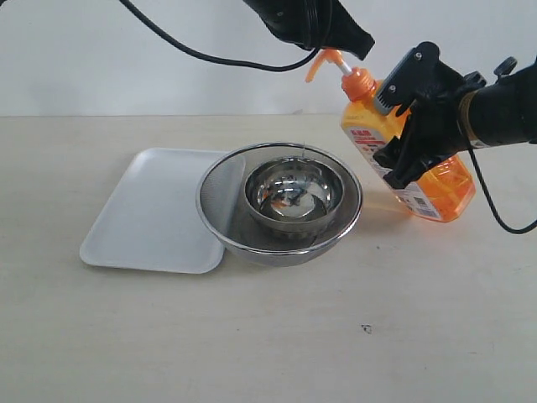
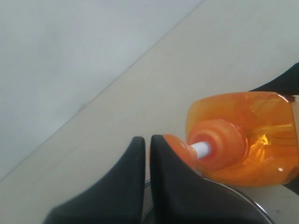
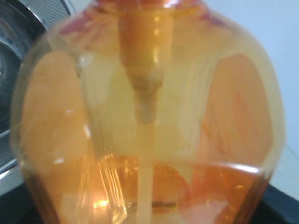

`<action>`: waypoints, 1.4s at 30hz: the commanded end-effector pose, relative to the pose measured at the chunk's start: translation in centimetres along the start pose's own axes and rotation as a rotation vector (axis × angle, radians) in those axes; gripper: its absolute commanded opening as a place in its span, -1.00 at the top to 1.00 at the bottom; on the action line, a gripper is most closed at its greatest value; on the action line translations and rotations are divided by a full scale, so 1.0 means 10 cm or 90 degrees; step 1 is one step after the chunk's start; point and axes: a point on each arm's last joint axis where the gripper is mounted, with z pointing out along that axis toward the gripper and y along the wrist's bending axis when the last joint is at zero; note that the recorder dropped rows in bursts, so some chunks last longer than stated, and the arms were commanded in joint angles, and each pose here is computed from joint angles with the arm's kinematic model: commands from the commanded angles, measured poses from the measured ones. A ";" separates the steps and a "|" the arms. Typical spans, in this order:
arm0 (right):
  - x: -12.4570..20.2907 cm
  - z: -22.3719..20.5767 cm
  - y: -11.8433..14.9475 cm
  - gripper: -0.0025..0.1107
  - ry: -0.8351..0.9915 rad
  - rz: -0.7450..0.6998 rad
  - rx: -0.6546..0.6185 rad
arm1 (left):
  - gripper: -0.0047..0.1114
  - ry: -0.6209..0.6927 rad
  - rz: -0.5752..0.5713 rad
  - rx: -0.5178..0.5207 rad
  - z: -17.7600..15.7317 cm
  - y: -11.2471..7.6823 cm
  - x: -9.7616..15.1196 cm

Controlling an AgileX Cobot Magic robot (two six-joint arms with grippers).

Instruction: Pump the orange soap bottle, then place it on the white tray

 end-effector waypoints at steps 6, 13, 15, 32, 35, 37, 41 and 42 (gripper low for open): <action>-0.08 -0.03 0.03 0.96 -0.038 0.047 -0.028 | 0.84 0.090 -0.030 0.063 0.19 -0.23 0.21; -0.08 -0.03 0.03 0.96 -0.038 0.044 -0.028 | 0.84 0.066 -0.027 0.057 0.11 -0.21 0.14; -0.08 -0.03 0.02 0.96 -0.041 0.044 -0.026 | 0.84 0.049 -0.019 0.047 0.03 -0.18 0.09; -0.15 -0.03 -0.05 0.96 -0.056 0.035 0.002 | 0.84 -0.099 -0.007 -0.001 -1.12 0.04 -0.39; -0.17 -0.04 -0.10 0.96 -0.049 0.034 0.021 | 0.84 -0.080 -0.010 0.005 -1.18 0.04 -0.37; -0.18 -0.04 -0.14 0.96 -0.046 0.035 0.033 | 0.84 -0.065 -0.009 0.006 -1.22 0.04 -0.35; -0.23 -0.06 -0.19 0.96 -0.050 0.030 0.048 | 0.84 -0.072 -0.001 0.005 -1.34 0.05 -0.37; -0.24 -0.07 -0.20 0.96 -0.051 0.030 0.053 | 0.84 -0.082 -0.003 0.007 -1.39 0.06 -0.38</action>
